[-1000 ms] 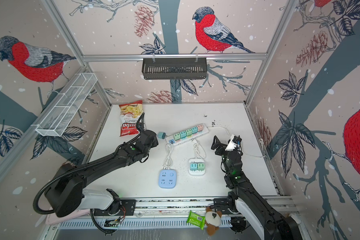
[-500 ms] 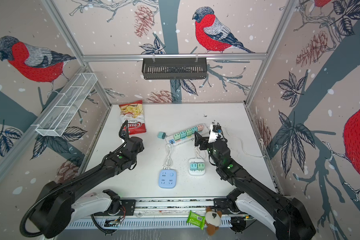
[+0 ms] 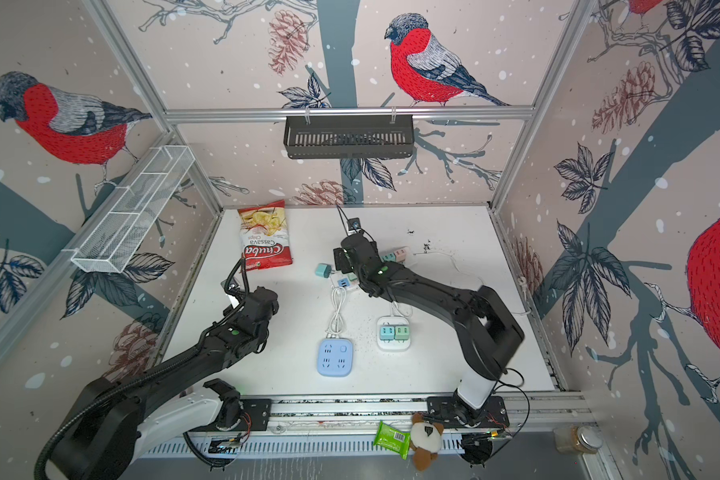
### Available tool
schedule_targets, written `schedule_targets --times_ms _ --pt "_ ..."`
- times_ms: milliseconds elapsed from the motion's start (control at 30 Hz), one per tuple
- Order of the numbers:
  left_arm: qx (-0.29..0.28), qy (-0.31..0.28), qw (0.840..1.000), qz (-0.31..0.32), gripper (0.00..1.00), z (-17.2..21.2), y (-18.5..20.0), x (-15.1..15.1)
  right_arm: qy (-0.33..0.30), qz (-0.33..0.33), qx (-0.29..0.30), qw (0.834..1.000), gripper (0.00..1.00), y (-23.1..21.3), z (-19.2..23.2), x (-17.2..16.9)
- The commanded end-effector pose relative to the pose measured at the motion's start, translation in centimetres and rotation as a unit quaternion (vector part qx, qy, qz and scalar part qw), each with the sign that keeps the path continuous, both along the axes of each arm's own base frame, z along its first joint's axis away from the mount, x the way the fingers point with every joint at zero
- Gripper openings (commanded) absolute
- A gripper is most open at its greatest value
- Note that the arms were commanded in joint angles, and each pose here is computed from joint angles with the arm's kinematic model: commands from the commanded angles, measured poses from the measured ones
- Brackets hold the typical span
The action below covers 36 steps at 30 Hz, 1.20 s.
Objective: Insert the plug
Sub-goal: 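Reach the right gripper across to the small teal adapter and close on it, then lift the small teal adapter off the table with the right gripper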
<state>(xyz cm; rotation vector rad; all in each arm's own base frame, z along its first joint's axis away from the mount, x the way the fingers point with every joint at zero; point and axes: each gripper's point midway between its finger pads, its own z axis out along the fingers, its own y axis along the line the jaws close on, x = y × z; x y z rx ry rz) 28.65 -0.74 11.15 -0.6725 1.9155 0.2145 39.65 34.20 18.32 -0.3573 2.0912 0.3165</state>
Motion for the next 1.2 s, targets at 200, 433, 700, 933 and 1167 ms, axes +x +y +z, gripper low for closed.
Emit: schedule_targets --times_ms 200,433,700,933,1167 --pt "-0.015 -0.027 1.000 0.001 0.80 0.6 -0.1 0.2 0.103 0.094 -0.089 0.986 0.76 7.4 -7.8 3.1" --pt "-0.022 -0.037 0.999 -0.005 0.80 0.7 -0.1 -0.1 0.140 0.145 -0.103 0.974 0.75 10.4 -11.3 3.7" --pt "-0.026 -0.043 0.999 -0.014 0.80 0.8 -0.2 -0.1 0.173 0.188 -0.087 0.963 0.75 12.0 -13.4 2.6" --pt "-0.025 -0.041 0.999 -0.017 0.80 0.8 -0.3 -0.1 0.189 0.200 -0.080 0.958 0.73 12.2 -14.2 1.8" --pt "-0.026 -0.042 0.999 -0.016 0.80 0.8 -0.3 -0.1 0.190 0.198 -0.078 0.959 0.71 12.0 -14.1 0.3"
